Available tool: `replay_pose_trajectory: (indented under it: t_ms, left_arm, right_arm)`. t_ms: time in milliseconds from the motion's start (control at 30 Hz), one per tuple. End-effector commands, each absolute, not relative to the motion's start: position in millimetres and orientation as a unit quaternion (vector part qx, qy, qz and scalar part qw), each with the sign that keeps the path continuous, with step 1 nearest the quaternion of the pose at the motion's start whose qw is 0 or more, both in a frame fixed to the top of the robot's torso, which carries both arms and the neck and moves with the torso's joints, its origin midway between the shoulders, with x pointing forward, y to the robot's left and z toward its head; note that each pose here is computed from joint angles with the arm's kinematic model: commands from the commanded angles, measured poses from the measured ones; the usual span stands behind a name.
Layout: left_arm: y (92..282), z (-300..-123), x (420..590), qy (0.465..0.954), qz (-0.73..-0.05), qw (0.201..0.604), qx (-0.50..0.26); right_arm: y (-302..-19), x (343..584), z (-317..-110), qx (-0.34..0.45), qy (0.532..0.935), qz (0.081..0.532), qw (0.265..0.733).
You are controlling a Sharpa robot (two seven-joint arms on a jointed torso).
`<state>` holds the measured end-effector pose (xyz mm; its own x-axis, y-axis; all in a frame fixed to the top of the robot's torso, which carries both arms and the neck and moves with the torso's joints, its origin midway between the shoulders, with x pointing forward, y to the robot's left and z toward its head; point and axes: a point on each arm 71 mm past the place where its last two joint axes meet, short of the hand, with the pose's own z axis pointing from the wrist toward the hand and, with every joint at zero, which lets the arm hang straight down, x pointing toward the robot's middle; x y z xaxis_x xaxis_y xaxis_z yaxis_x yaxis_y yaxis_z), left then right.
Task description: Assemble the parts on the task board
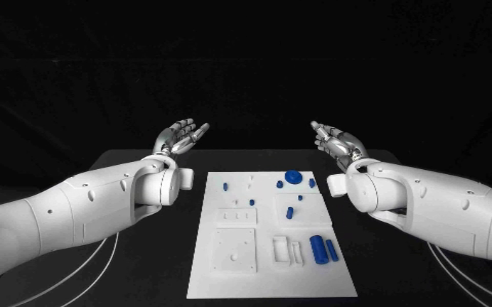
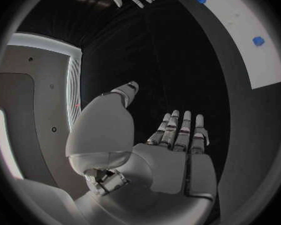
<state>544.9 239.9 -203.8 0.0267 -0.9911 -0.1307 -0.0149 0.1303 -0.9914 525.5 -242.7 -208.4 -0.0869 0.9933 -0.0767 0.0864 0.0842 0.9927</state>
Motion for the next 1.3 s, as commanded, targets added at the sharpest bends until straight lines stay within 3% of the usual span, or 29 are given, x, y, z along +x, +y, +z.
replay_pose_trajectory:
  t_ms: [33,333,367,567,900,1200,1300]
  left_arm:
    - [237.4,-202.7,552.2,0.552,-0.471,0.493,-0.479]
    - [240.0,-200.0,556.3,0.554,-0.469,0.494,-0.478]
    - [240.5,-200.5,553.1,0.558,-0.471,0.487,-0.479]
    - [242.5,-200.1,553.0,0.56,-0.476,0.485,-0.475]
    - [244.5,-199.7,553.0,0.56,-0.49,0.473,-0.472]
    - [242.3,-197.3,543.6,0.571,-0.502,0.467,-0.451]
    - [238.1,-195.8,538.1,0.578,-0.518,0.448,-0.444]
  right_arm:
    - [-238.5,531.5,-209.6,0.453,0.627,0.492,0.4]
    - [-249.2,542.0,-203.3,0.441,0.651,0.483,0.385]
    - [-256.0,547.4,-200.9,0.401,0.661,0.467,0.429]
    - [-258.1,549.6,-199.0,0.377,0.664,0.458,0.455]
    - [-261.7,557.4,-192.4,0.279,0.674,0.414,0.544]
    - [-252.8,558.7,-188.7,0.108,0.707,0.346,0.607]
    - [-247.2,557.6,-186.7,0.057,0.714,0.325,0.617]
